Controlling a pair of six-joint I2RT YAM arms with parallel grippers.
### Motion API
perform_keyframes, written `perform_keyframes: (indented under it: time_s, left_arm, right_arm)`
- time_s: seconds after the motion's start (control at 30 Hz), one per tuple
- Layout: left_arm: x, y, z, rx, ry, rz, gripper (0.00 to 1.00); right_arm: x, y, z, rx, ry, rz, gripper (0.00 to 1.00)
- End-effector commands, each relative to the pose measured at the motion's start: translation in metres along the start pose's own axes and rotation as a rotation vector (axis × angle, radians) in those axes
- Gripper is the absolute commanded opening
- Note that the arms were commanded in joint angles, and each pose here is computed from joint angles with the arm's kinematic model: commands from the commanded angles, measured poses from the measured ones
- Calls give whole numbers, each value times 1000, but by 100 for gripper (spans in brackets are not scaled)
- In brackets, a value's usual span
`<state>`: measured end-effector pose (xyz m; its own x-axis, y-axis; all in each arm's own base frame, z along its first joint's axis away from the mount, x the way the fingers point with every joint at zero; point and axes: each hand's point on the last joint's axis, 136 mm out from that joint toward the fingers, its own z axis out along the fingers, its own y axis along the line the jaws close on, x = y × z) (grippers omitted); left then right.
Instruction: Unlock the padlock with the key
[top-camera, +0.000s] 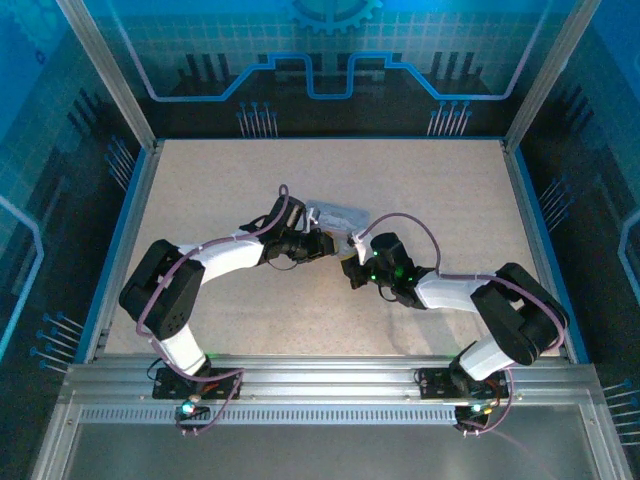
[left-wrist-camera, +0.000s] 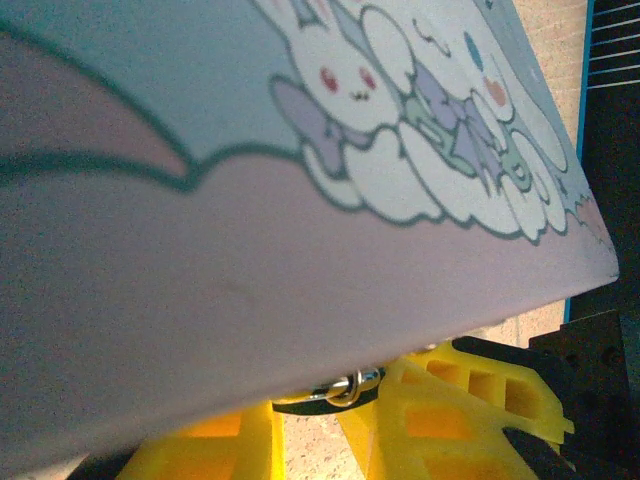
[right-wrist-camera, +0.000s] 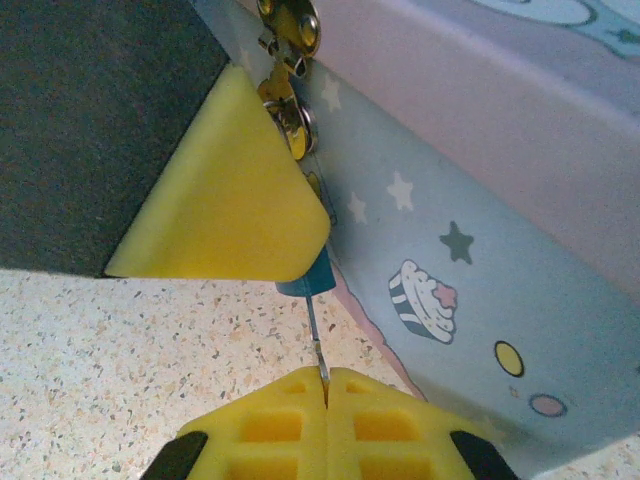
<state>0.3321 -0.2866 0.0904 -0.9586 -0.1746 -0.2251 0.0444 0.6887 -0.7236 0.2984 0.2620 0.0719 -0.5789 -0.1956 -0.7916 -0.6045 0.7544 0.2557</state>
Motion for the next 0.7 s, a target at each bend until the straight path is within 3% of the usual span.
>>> perform_keyframes:
  time_s: [0.0,0.67]
  left_arm:
    - [-7,-29,-9,79,-15,25,15]
    - [-8,-35,-10,104,-15,16,15]
  right_arm:
    - [-17,3,0,-24,-69,15,0]
    - [-34,-3,17,-14,-122,-1,0]
